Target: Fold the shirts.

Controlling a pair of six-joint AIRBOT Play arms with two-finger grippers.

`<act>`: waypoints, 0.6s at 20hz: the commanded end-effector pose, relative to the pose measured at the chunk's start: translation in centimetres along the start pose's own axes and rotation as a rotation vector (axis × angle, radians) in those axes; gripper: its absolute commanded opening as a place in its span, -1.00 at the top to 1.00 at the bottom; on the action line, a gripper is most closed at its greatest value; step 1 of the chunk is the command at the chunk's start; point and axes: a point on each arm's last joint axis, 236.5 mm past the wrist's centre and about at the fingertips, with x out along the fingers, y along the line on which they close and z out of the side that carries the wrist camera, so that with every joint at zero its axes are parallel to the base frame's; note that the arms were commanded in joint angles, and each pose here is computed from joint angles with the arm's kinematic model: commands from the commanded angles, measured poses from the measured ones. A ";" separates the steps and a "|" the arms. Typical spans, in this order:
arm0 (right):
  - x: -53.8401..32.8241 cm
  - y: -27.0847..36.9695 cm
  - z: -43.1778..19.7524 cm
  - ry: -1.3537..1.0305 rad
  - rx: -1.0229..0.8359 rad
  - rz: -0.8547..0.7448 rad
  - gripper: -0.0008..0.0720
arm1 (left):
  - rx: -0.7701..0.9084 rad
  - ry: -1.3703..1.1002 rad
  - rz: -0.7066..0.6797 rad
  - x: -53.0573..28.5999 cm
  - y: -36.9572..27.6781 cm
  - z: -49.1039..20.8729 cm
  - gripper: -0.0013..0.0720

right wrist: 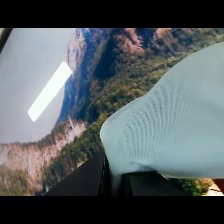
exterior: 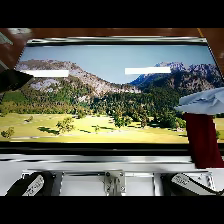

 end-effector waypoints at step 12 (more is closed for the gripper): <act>-8.3 -14.1 -10.3 0.402 0.133 -0.528 0.79 | -0.004 0.001 0.001 0.0 0.0 0.0 0.87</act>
